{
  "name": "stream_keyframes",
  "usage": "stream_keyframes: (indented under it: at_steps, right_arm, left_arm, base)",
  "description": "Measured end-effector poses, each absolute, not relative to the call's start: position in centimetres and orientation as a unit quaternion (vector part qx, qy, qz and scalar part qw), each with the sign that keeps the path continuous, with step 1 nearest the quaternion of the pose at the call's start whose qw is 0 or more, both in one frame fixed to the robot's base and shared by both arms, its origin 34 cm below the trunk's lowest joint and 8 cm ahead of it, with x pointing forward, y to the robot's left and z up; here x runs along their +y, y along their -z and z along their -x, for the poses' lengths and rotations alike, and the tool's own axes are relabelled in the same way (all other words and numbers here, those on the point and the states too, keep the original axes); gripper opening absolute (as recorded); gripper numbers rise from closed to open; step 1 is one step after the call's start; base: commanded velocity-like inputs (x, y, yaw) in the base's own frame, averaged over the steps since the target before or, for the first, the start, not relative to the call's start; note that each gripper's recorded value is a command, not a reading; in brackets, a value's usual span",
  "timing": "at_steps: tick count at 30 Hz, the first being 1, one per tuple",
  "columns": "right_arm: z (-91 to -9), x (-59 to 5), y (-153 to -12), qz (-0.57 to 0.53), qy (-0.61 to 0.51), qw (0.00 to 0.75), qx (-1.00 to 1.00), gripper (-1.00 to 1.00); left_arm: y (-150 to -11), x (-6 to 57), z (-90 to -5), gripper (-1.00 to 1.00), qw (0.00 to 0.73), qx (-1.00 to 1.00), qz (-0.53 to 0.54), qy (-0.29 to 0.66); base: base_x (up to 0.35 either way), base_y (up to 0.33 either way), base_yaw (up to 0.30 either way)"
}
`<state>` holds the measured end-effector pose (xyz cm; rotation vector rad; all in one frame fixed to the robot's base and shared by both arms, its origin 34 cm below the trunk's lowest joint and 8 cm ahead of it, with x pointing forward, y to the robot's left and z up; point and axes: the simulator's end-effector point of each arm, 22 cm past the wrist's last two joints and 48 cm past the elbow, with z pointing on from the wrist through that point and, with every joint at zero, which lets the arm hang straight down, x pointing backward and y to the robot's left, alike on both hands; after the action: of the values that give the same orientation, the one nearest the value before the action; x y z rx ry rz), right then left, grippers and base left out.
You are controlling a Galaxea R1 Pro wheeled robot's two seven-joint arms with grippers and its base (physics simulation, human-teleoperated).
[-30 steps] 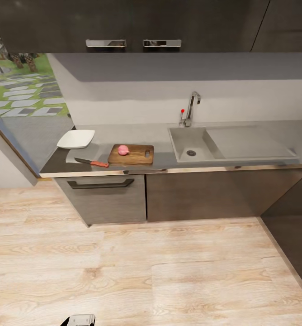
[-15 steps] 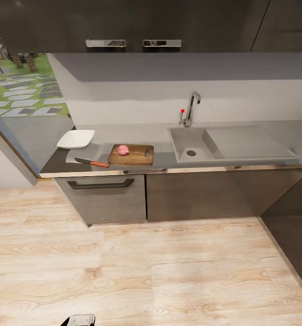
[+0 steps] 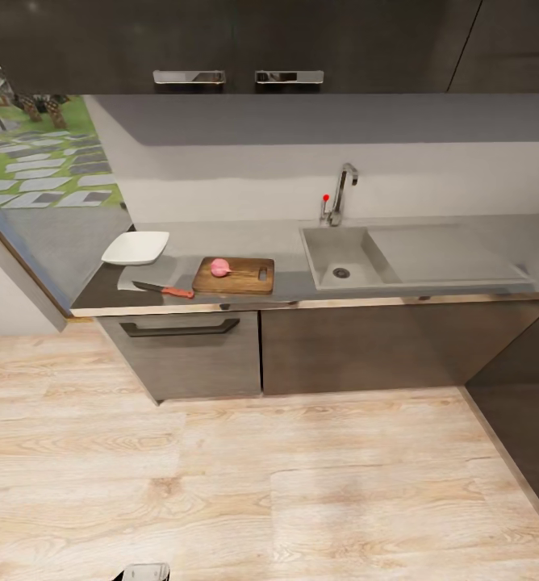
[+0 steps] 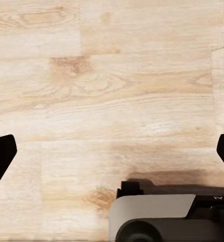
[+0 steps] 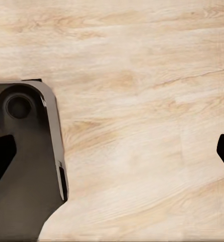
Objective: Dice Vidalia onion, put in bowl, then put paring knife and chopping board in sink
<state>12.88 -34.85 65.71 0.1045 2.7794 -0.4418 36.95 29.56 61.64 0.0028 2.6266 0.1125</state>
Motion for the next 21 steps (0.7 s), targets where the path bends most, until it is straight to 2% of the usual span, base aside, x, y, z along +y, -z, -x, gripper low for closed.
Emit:
stream_keyframes:
  at_steps: [21]
  right_arm:
    - [-11.7,-32.3,-65.4,-0.046,0.14,0.148,0.978,1.0]
  left_arm:
    - [-61.4,29.8,-36.5,1.0,0.243,0.969,-0.002,-0.04]
  base:
    - [0.0,0.0,0.0]
